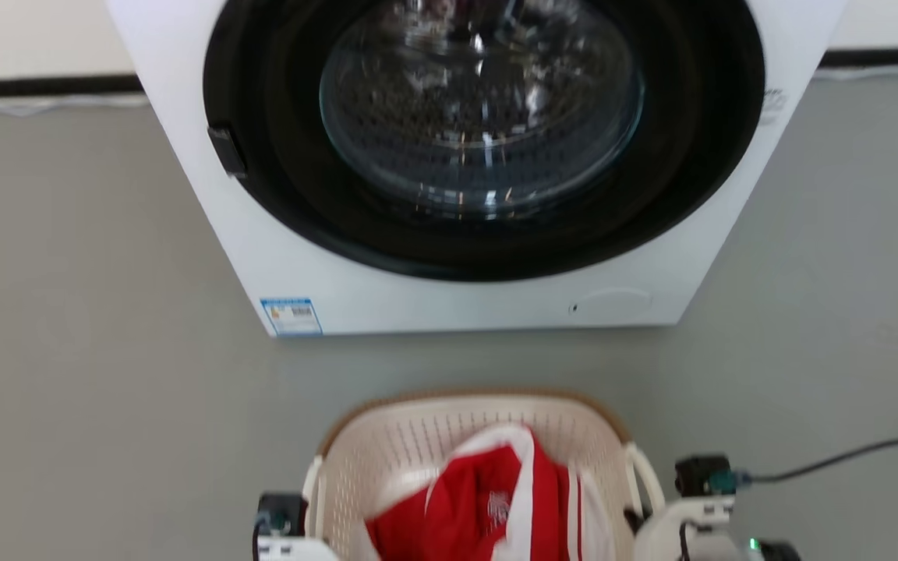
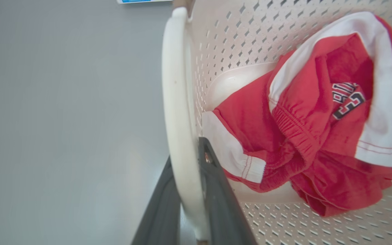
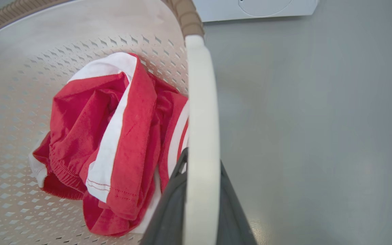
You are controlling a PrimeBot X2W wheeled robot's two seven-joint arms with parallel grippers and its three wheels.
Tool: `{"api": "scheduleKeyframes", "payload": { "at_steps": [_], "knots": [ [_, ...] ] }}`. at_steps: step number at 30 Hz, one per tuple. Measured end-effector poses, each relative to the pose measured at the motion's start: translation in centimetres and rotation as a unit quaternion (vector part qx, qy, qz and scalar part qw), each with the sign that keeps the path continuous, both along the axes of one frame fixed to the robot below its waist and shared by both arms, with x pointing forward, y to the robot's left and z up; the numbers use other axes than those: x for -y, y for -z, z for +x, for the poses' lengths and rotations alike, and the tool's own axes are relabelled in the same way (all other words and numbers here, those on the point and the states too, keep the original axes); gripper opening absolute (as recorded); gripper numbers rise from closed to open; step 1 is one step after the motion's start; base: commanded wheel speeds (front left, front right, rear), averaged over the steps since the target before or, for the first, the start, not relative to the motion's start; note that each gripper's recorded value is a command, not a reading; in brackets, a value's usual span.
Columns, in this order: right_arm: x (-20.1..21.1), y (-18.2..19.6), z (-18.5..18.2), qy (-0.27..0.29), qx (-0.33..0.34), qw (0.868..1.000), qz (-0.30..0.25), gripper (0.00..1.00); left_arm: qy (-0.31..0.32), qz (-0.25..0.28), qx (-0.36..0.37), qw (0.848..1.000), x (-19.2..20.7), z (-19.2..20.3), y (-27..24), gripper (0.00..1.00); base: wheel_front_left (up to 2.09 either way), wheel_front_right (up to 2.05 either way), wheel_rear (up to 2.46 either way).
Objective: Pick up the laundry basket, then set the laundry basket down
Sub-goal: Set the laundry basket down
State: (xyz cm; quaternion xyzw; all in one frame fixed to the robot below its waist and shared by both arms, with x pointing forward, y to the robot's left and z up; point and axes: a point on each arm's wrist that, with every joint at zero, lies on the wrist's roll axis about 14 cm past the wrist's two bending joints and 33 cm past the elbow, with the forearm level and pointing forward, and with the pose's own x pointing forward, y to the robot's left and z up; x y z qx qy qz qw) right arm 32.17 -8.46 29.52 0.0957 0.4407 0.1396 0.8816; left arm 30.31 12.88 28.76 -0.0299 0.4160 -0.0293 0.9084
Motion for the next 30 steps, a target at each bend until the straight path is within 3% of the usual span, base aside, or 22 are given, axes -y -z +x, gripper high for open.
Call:
{"api": "scheduleKeyframes", "payload": {
  "at_steps": [13,20,30],
  "knots": [
    [-0.7,1.8,8.7,-0.001,0.020,1.000,0.004,0.00,-0.003,0.016,0.013,1.000,-0.6,8.3,1.5,0.00,0.00,0.00,0.00],
    [-0.7,5.1,12.8,0.000,0.015,1.000,-0.001,0.00,0.000,0.019,0.010,1.000,-0.7,12.5,4.1,0.00,0.00,0.00,0.00],
    [-1.0,10.9,15.0,-0.001,-0.010,1.000,-0.006,0.00,-0.006,0.032,-0.019,0.999,-1.5,14.5,8.9,0.00,0.00,0.00,0.00]
  ]
}}
